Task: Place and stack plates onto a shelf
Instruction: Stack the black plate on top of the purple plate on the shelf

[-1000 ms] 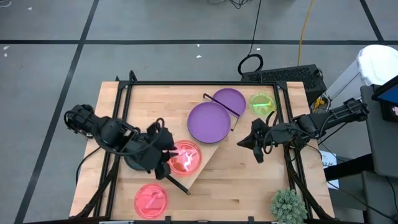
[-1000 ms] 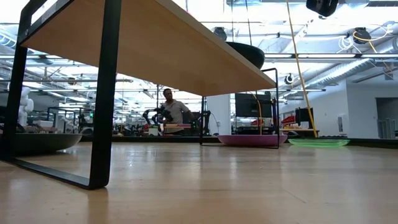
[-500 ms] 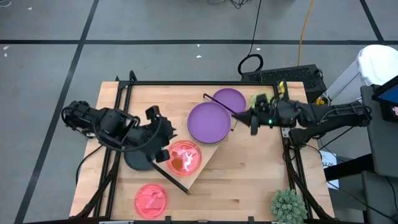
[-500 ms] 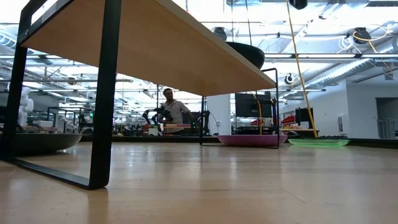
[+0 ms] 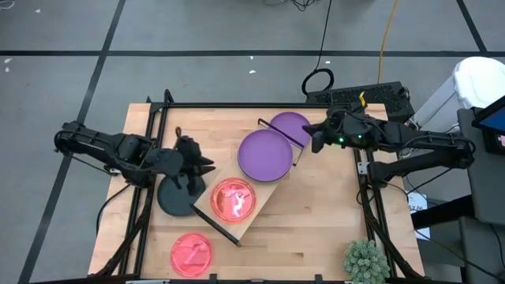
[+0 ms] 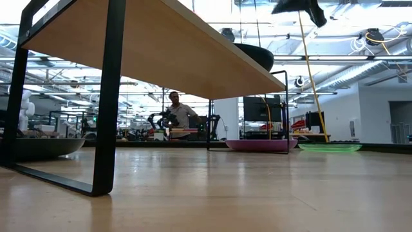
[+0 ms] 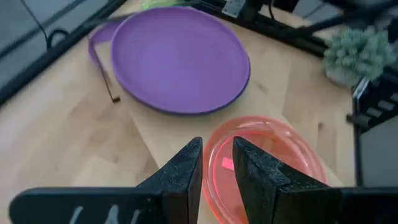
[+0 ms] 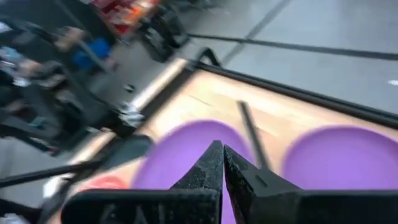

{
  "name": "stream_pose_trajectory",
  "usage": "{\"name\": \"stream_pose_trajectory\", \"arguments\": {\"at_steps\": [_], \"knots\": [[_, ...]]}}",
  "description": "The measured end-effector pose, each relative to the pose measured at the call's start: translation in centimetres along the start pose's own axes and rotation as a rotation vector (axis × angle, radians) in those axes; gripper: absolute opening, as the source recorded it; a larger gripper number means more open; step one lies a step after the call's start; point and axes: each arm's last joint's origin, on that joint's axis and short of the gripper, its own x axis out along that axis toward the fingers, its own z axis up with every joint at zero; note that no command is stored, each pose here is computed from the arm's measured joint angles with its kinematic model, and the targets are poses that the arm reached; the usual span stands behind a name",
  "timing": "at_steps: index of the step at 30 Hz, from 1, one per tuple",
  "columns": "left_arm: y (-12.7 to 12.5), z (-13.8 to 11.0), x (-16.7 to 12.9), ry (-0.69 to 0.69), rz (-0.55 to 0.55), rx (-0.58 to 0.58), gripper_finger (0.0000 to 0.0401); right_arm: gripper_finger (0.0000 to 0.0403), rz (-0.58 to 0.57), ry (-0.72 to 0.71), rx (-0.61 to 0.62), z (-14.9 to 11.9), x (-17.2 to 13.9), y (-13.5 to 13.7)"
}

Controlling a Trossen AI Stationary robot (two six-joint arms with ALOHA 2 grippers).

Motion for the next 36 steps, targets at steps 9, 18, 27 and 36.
{"name": "stream_pose_trajectory", "arguments": {"at_steps": [9,18,27,36], "knots": [[1.8,-2.4,-0.5,0.019,0.028,-0.15,0.0094,0.0,-0.139,0.085,-0.084,0.4,0.6,-2.7],[2.2,-6.0,0.8,0.224,0.035,-0.116,0.0095,0.0,-0.002,0.185,-0.14,0.3,0.7,-2.6],[1.1,-9.8,0.0,0.303,-0.05,-0.042,0.0098,0.0,0.071,0.242,-0.047,0.2,0.6,-2.3],[-0.4,-13.4,-1.5,0.312,-0.122,-0.035,0.0191,0.0,0.109,0.258,-0.045,-0.4,0.3,-1.5]]}}
